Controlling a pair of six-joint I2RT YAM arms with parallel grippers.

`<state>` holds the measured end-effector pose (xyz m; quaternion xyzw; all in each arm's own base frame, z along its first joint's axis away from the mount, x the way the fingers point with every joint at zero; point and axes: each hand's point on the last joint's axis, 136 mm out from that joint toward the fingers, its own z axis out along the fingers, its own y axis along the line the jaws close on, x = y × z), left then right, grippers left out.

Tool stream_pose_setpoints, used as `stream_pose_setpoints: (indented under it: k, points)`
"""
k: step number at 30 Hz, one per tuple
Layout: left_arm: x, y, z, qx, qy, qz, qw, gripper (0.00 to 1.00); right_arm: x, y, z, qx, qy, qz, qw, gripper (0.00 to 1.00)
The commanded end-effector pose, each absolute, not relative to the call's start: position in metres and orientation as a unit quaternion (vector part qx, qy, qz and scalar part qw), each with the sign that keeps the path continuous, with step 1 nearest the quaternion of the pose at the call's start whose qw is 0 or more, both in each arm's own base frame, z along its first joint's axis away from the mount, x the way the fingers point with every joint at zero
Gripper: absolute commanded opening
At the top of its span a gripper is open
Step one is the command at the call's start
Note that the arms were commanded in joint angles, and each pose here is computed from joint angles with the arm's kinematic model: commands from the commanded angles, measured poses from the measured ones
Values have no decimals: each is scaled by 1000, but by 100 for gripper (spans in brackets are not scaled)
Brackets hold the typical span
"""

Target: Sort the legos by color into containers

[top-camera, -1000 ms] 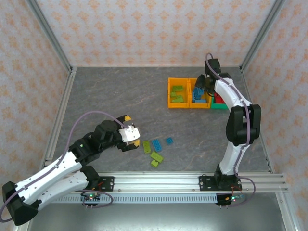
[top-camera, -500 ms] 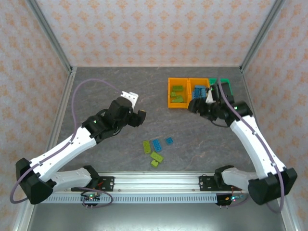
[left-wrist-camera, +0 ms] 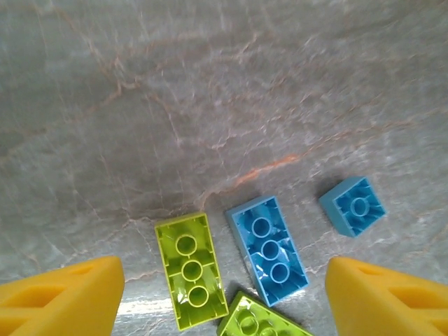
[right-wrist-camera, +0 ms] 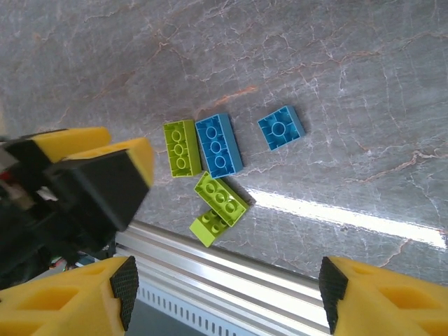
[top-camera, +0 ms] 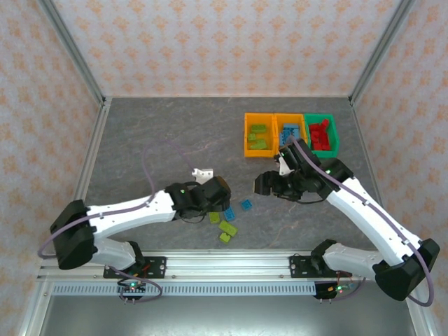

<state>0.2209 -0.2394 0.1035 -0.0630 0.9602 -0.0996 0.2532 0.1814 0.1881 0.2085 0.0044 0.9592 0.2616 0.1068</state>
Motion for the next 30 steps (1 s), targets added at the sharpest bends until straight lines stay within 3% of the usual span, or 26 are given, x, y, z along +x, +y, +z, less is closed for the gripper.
stream_pose_setpoints:
  k: [1, 10, 18, 22, 26, 30]
  points:
    - [222, -234, 84, -119, 955, -72, 262, 74, 183, 182, 197, 5, 967, 233, 101, 71]
    - [218, -228, 48, -123, 961, -16, 246, 57, 188, 186, 189, -17, 972, 218, 91, 72]
    - [213, -229, 23, -114, 967, -9, 226, 56, 188, 188, 180, -22, 975, 211, 73, 72]
    - [211, -232, 16, -112, 970, -7, 217, 41, 177, 187, 173, -23, 975, 217, 50, 72]
    - [216, -236, 31, -112, 967, -23, 229, 28, 166, 190, 177, -25, 969, 244, 41, 72]
    - [236, -258, 91, -93, 953, -71, 281, 26, 174, 190, 197, 4, 958, 276, 76, 72]
